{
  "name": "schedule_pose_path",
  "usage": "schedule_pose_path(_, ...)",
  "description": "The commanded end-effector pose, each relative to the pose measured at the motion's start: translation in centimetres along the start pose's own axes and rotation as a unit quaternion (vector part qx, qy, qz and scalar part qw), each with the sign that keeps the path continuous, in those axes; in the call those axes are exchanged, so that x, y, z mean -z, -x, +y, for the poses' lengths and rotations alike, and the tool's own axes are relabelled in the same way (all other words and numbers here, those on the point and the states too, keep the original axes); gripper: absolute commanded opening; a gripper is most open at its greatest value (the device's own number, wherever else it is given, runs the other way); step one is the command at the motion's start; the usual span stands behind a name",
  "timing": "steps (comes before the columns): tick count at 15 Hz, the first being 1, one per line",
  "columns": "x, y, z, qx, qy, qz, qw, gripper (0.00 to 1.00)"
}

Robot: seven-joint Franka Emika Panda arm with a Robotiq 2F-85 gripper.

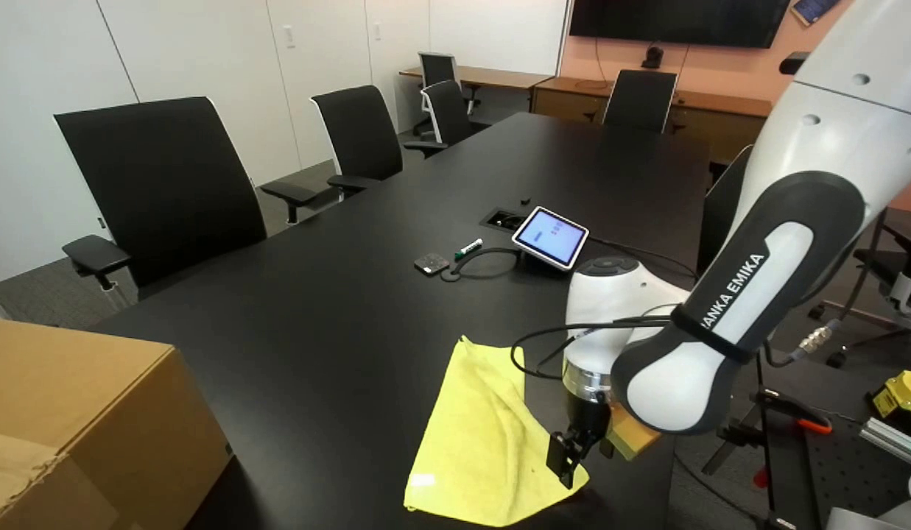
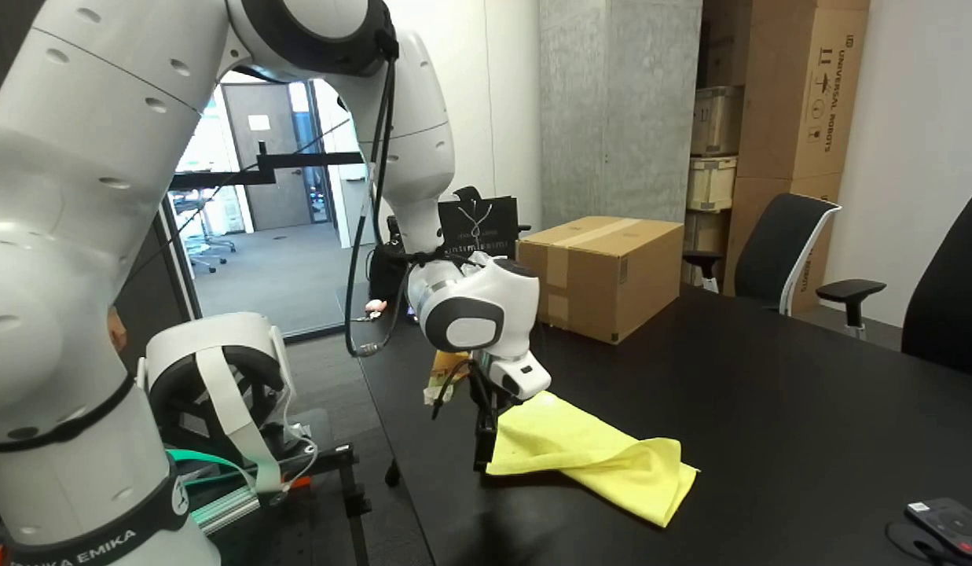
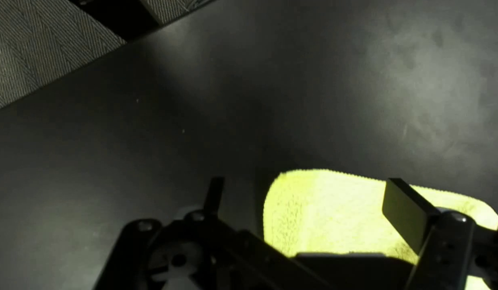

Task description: Fold the towel on the table.

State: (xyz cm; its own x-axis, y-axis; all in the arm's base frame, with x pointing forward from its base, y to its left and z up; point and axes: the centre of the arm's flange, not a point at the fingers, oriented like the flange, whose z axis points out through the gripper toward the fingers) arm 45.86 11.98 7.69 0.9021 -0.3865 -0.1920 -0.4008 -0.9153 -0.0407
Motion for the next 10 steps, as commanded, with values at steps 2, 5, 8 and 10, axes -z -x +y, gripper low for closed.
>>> schedule_pose_path(2, -0.9, 4.1, 0.3, -0.025, -0.045, 0.017, 0.9985, 1.0)
schedule_pose_path(5, -1.6, 5.2, -0.3, -0.043, -0.073, 0.041, 0.9955, 1.0)
schedule_pose_path(8, -2.1, 5.4, -0.4, -0.058, -0.087, 0.068, 0.9922, 1.0)
schedule_pose_path(10, -2.5, 5.3, -0.3, -0.062, -0.094, 0.072, 0.991, 1.0)
